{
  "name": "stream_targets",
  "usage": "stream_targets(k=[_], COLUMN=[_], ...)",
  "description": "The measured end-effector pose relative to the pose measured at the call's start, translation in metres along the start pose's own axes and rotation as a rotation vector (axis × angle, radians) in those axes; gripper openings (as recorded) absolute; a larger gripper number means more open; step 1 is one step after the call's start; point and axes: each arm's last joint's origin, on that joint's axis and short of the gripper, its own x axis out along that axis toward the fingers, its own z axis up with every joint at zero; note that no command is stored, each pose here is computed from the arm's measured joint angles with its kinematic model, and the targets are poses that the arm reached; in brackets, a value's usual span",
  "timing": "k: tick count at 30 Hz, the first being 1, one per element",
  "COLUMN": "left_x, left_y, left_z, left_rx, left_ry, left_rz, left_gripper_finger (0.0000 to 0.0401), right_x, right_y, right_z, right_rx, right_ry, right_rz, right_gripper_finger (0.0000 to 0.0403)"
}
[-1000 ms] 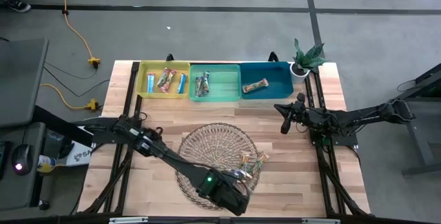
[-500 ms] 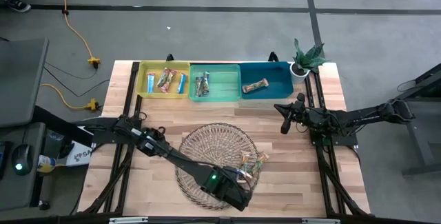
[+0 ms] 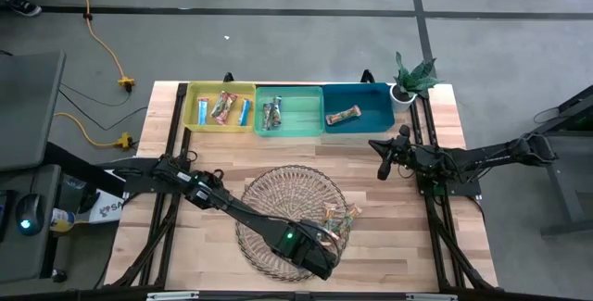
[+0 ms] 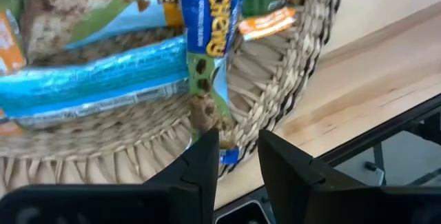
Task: Pick and place Granola Bars by type
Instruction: Put the blue granola bar into the green bin
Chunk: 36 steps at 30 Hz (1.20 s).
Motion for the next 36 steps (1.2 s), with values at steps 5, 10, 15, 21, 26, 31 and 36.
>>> stream_targets(k=[5, 10, 15, 21, 26, 31, 36], left_x=[0.000, 0.000, 0.000, 0.000, 0.000, 0.006, 0.026], left_y=[-0.001, -0.001, 0.000, 0.000, 0.000, 0.001, 0.012], left_z=[0.000, -0.001, -0.001, -0.001, -0.001, -0.001, -0.003], left_rx=[0.008, 0.019, 0.053, 0.052, 0.051, 0.036, 0.001], left_ry=[-0.003, 0.020, 0.038, 0.039, 0.035, 0.030, 0.041], left_rz=[-0.008, -0.005, -0.001, -0.001, -0.002, 0.002, 0.064], left_gripper_finger=[0.0101, 0.0102, 0.0102, 0.0139, 0.0201, 0.0230, 0.0232], right_x=[0.000, 0.000, 0.000, 0.000, 0.000, 0.000, 0.000], right_y=[0.000, 0.000, 0.000, 0.000, 0.000, 0.000, 0.000], right_z=[0.000, 0.000, 0.000, 0.000, 0.000, 0.000, 0.000], right_rx=[0.000, 0.000, 0.001, 0.000, 0.000, 0.001, 0.000], right_ry=[0.000, -0.001, -0.001, -0.001, -0.001, -0.001, -0.001], right_rz=[0.000, 0.000, 0.000, 0.000, 0.000, 0.000, 0.000], right_gripper_finger=[0.0000, 0.0000, 0.0000, 0.0000, 0.0000, 0.0000, 0.0000])
